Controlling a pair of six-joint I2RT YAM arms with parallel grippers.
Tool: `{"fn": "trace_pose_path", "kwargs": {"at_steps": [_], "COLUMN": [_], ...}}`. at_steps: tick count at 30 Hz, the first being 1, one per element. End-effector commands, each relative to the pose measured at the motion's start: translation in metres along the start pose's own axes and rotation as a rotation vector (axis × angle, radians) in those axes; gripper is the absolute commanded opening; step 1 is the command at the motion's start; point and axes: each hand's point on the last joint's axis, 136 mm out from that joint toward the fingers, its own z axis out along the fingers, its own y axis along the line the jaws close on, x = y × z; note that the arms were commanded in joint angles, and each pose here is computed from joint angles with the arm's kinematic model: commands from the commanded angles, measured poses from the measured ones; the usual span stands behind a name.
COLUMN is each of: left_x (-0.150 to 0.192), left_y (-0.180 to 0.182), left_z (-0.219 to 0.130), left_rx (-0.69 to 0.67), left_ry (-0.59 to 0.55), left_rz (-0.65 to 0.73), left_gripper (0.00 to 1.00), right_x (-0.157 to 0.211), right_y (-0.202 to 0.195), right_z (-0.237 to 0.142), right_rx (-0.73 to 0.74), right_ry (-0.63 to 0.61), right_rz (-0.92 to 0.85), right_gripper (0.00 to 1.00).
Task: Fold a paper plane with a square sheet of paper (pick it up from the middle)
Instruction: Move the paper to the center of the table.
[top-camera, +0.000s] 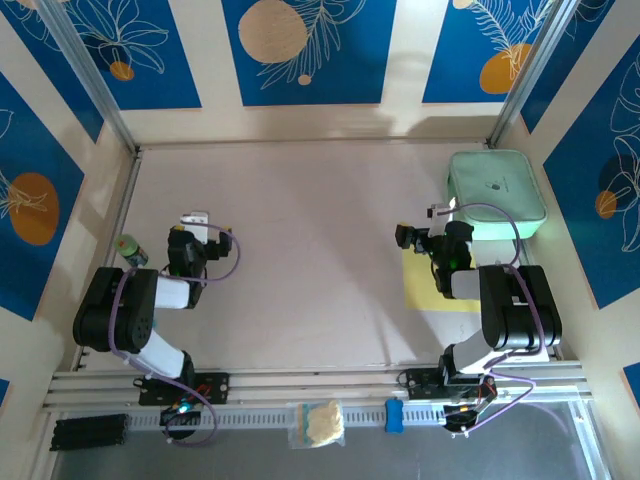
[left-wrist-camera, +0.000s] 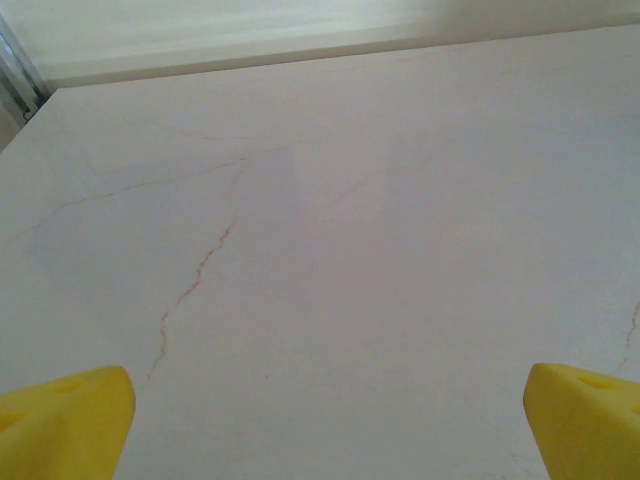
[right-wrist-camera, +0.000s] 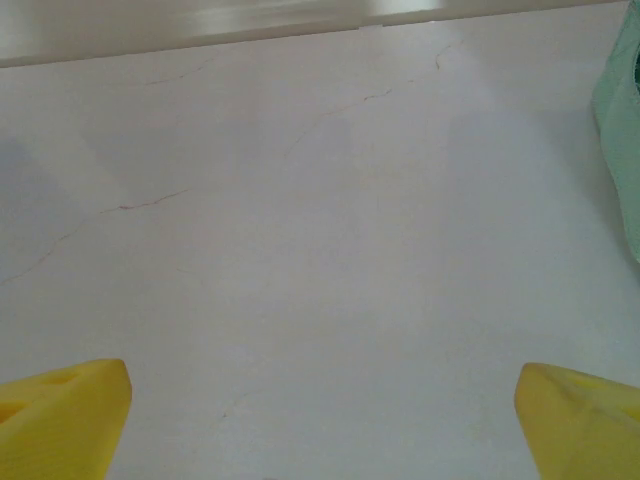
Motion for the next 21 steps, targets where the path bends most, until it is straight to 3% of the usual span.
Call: {"fn": "trace_pose_path", "kwargs": {"at_steps": [1, 21], "left_x": [-0.0048, -0.0044], "left_y": [-0.0066, -0.0068], "left_z": [0.0021, 0.0022], "left_rx": [0.031, 0.034], "left_ry": [-0.01, -0.008], "left_rz": [0.016, 0.013], "left_gripper": [0.99, 0.99], "right_x": [-0.0106, -0.0096], "right_y": [0.0029, 0.0032], "right_z": [0.0023, 0.0027], "right_rx": [-0.019, -0.02], "right_ry": [-0.022, -0.017], "right_rz": [-0.008, -0.011], "right_gripper": [0.99, 0.99]}}
